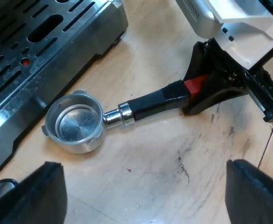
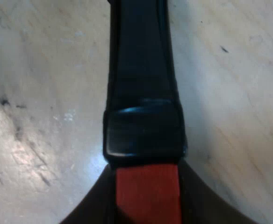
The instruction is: Grind coffee beans and then tamp
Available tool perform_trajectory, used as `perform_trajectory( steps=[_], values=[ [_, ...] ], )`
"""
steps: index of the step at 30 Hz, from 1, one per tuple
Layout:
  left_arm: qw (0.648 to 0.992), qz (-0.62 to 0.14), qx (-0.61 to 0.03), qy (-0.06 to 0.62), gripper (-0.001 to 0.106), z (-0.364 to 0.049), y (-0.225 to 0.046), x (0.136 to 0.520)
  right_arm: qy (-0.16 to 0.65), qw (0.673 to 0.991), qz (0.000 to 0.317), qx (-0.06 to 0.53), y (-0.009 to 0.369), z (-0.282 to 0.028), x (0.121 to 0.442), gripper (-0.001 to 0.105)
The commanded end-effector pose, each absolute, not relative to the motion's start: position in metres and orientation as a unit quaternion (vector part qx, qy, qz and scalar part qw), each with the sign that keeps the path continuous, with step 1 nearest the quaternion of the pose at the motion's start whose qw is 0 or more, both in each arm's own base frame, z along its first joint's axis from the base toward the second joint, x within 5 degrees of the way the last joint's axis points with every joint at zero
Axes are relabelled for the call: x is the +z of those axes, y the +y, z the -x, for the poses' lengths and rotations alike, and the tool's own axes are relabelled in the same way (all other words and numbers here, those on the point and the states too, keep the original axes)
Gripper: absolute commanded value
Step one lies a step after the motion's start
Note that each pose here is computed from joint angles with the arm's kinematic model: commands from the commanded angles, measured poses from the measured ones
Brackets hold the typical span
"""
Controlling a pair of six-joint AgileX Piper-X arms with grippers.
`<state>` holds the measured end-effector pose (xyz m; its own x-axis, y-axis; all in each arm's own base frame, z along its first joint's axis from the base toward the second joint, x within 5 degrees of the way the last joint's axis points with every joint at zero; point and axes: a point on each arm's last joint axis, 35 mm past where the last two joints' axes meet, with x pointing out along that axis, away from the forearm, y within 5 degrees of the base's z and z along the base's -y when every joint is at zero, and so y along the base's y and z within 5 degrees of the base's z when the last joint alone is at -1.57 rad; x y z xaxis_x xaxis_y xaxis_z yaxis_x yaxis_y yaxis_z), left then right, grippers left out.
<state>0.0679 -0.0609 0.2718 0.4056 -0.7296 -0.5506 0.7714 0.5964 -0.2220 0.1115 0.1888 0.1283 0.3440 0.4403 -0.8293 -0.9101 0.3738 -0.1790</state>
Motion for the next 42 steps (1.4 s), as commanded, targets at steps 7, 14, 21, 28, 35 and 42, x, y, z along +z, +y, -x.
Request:
perform_trajectory(
  steps=[7, 14, 21, 28, 35, 42],
  values=[
    [0.838, -0.028, -0.45, 0.306, 0.071, -0.068, -0.061, 0.274, 0.39, 0.747, 0.268, 0.467, 0.192, -0.109, 0.127, 0.0],
    [0.838, -0.028, -0.45, 0.306, 0.071, -0.068, -0.061, 0.274, 0.398, 0.75, 0.257, 0.461, 0.191, -0.109, 0.127, 0.0],
    [0.838, -0.028, -0.45, 0.306, 0.071, -0.068, -0.061, 0.274, 0.419, 0.739, 0.271, 0.453, 0.193, -0.11, 0.132, 0.035],
    [0.838, -0.028, -0.45, 0.306, 0.071, -0.068, -0.061, 0.274, 0.424, 0.745, 0.27, 0.439, 0.195, -0.112, 0.135, 0.055],
    [0.838, -0.028, -0.45, 0.306, 0.071, -0.068, -0.061, 0.274, 0.465, 0.729, 0.281, 0.417, 0.193, -0.111, 0.144, 0.07],
    [0.839, -0.017, -0.446, 0.312, 0.071, -0.068, -0.061, 0.274, 0.481, 0.712, 0.302, 0.412, 0.189, -0.109, 0.167, 0.07]
  ],
)
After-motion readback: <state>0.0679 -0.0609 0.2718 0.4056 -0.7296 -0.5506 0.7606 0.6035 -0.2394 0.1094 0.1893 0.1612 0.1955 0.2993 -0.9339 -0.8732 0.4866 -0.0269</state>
